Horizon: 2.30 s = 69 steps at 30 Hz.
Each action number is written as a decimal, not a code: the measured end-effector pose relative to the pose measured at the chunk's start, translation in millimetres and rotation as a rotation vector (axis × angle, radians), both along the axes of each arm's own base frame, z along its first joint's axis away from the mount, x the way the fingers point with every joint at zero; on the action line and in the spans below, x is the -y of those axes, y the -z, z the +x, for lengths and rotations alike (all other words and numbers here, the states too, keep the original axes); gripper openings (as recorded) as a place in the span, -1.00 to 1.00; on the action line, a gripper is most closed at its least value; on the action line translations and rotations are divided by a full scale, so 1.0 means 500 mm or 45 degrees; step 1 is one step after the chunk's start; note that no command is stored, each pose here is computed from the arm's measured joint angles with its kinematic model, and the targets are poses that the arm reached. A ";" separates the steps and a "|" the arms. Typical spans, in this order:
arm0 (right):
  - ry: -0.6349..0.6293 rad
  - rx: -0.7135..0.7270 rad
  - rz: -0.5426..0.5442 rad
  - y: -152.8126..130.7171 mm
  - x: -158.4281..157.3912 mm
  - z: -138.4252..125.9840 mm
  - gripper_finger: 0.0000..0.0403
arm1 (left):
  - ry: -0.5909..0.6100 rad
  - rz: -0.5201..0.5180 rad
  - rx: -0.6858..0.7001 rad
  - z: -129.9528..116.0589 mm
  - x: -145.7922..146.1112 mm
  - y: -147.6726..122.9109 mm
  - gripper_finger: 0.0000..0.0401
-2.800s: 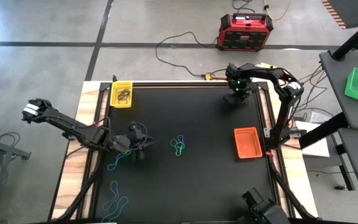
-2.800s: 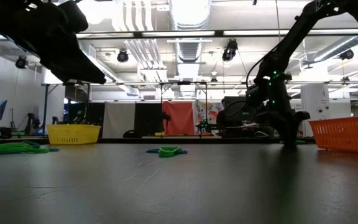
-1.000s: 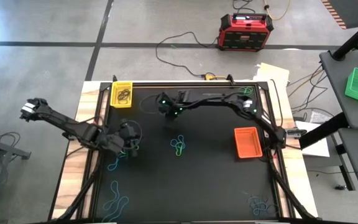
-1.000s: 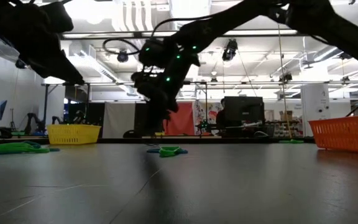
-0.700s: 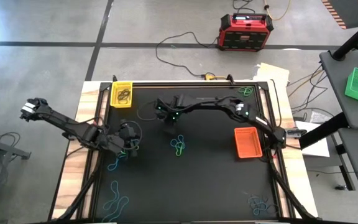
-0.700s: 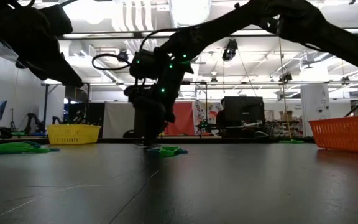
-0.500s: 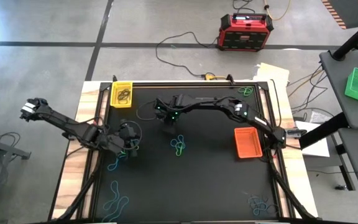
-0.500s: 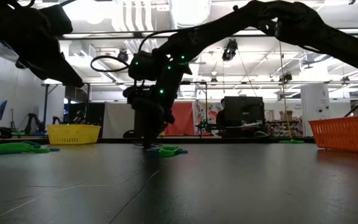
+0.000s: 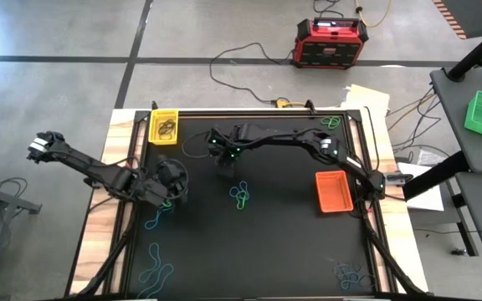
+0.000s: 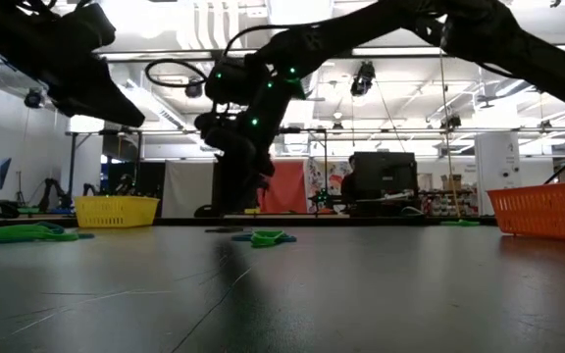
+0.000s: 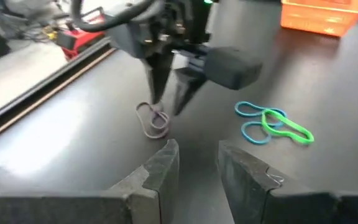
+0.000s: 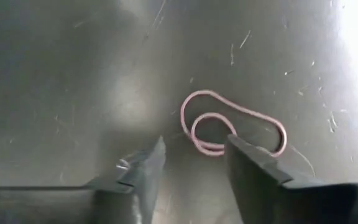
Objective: Sort rubber bands into baskets
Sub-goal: Put the purple rubber band into the yellow bin
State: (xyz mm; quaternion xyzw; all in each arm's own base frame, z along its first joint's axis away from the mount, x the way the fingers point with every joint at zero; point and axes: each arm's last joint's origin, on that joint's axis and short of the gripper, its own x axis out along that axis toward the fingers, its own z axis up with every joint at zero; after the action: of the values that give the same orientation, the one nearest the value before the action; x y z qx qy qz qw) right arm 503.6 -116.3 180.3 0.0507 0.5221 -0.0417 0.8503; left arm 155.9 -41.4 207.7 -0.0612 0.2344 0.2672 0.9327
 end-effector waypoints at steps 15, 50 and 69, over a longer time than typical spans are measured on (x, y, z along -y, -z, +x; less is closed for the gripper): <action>-0.078 0.076 -0.112 -0.228 -0.089 -0.112 0.15 | -0.177 -0.012 0.120 0.068 -0.012 0.035 0.21; 0.284 0.437 -0.038 -0.239 -0.212 -0.340 0.10 | -0.645 -0.055 -0.011 0.288 -0.137 0.263 0.68; 0.257 0.436 -0.048 -0.234 -0.215 -0.334 0.10 | -0.721 -0.064 -0.009 0.298 -0.138 0.304 -0.45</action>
State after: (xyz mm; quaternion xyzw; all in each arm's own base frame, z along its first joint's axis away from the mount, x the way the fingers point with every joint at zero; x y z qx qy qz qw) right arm 336.8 -8.6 297.3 0.0933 0.3612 -0.1270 0.9191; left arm 304.7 27.7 55.9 -0.1465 0.2178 0.5114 0.8183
